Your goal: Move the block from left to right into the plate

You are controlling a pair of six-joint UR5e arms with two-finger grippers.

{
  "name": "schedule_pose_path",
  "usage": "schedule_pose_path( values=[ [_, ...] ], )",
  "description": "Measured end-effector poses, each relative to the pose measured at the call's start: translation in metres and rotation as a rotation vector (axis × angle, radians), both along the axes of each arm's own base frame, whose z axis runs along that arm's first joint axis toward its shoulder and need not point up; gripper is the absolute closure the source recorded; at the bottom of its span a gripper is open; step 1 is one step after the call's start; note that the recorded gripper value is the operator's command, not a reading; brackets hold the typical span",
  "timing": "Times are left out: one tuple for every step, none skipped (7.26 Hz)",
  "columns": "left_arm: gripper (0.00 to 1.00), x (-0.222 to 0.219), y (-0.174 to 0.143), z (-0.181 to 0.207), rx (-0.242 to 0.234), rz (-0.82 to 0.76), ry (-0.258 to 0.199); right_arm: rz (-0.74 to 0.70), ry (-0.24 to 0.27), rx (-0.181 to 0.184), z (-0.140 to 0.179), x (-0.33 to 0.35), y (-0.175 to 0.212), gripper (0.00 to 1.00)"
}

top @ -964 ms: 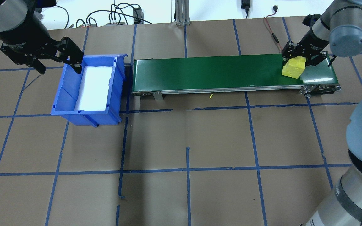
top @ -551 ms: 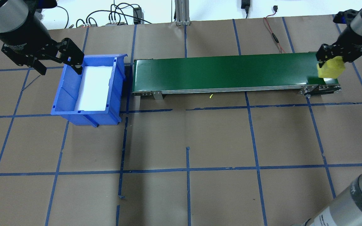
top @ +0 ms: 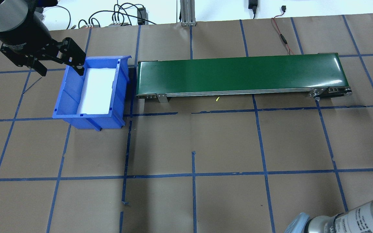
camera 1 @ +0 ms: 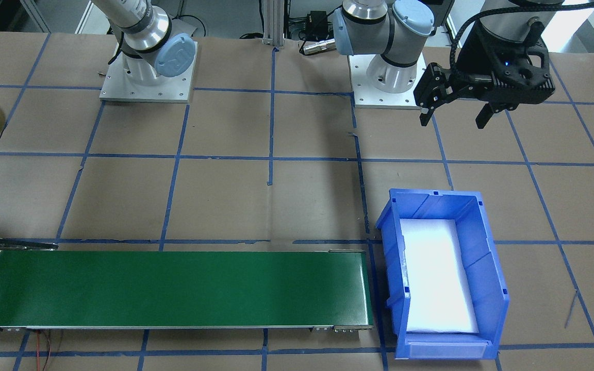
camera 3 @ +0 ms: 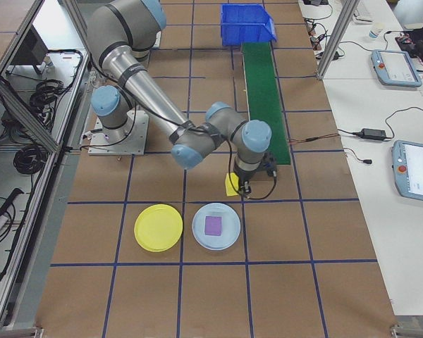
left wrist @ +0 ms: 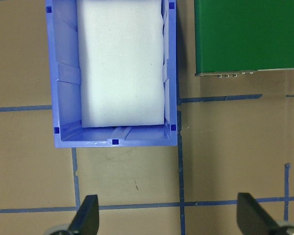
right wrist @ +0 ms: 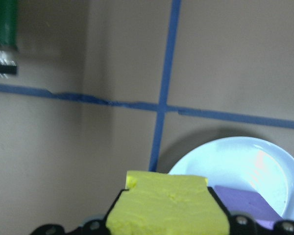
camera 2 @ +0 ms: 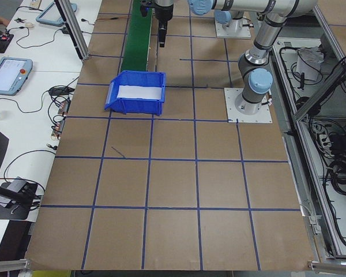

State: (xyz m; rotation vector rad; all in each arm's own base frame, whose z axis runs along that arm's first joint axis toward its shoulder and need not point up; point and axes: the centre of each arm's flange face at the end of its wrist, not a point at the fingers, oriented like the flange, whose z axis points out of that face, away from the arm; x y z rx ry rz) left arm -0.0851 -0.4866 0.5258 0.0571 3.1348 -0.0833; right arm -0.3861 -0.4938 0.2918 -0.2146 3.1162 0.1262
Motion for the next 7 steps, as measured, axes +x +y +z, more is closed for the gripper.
schedule_pose_path(
  values=[
    [0.00,0.000,0.000,0.000,0.000,-0.001,0.001,-0.017,-0.036,0.043,-0.021,-0.043,0.057,0.63],
    [0.00,0.000,0.000,0.000,0.000,0.000,0.002,-0.043,-0.076,0.075,-0.041,-0.072,0.109,0.55],
    [0.00,-0.002,0.000,-0.002,0.002,-0.002,0.003,-0.074,-0.112,0.095,-0.056,-0.090,0.151,0.50],
    [0.00,-0.003,0.000,-0.004,0.006,-0.005,0.003,-0.088,-0.136,0.108,-0.067,-0.098,0.177,0.34],
    [0.00,-0.003,0.000,-0.004,0.007,-0.004,0.003,-0.082,-0.147,0.113,-0.075,-0.102,0.194,0.18],
    [0.00,-0.003,0.001,-0.005,0.010,-0.004,0.003,-0.071,-0.141,0.105,-0.079,-0.105,0.203,0.00],
    [0.00,-0.003,0.001,-0.005,0.011,-0.004,0.003,-0.067,-0.133,0.099,-0.082,-0.107,0.207,0.00]
  ],
)
